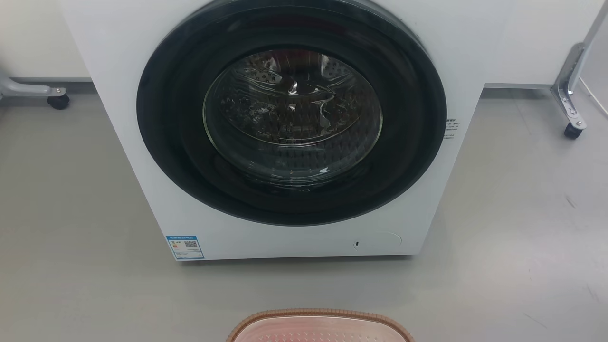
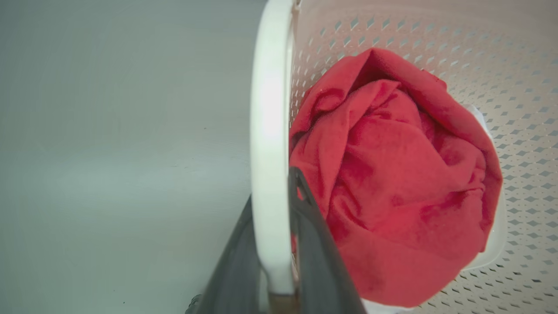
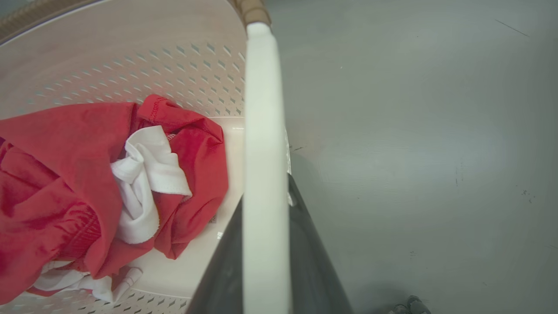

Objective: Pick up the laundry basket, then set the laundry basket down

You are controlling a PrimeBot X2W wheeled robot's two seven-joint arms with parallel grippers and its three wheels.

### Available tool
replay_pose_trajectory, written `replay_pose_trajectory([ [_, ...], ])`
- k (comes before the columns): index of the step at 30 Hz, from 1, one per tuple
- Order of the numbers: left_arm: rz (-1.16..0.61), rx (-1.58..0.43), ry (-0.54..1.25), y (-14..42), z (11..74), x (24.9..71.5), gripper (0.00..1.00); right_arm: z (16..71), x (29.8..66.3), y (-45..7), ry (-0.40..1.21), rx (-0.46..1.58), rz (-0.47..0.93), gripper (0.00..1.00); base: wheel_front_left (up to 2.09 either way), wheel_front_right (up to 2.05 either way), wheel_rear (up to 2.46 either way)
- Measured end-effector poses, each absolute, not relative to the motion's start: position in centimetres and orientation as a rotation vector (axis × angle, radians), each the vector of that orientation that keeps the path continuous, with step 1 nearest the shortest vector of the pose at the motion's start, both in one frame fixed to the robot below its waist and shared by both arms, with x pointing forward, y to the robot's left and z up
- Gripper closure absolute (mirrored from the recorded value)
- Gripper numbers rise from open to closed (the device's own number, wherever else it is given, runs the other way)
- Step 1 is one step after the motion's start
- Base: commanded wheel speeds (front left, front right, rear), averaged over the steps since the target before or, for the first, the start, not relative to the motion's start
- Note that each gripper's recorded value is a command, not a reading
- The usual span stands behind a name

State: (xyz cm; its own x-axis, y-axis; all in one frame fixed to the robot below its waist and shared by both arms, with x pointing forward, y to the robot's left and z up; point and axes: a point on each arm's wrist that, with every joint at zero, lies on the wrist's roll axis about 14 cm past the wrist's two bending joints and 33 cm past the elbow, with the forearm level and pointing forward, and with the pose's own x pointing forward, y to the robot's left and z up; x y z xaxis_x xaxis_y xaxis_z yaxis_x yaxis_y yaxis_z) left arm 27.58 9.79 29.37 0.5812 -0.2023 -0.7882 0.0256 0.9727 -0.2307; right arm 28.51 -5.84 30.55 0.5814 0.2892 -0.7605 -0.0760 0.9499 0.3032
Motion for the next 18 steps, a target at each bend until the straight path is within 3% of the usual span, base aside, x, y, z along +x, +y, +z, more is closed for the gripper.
replay_pose_trajectory([
  [18, -0.135, -0.197, 0.949, 9.86, 29.23, 27.39, 1.0, 30.66, 28.7, -5.71, 0.923, 0.243, 0.223, 1.0, 0.0, 0.0, 0.0],
])
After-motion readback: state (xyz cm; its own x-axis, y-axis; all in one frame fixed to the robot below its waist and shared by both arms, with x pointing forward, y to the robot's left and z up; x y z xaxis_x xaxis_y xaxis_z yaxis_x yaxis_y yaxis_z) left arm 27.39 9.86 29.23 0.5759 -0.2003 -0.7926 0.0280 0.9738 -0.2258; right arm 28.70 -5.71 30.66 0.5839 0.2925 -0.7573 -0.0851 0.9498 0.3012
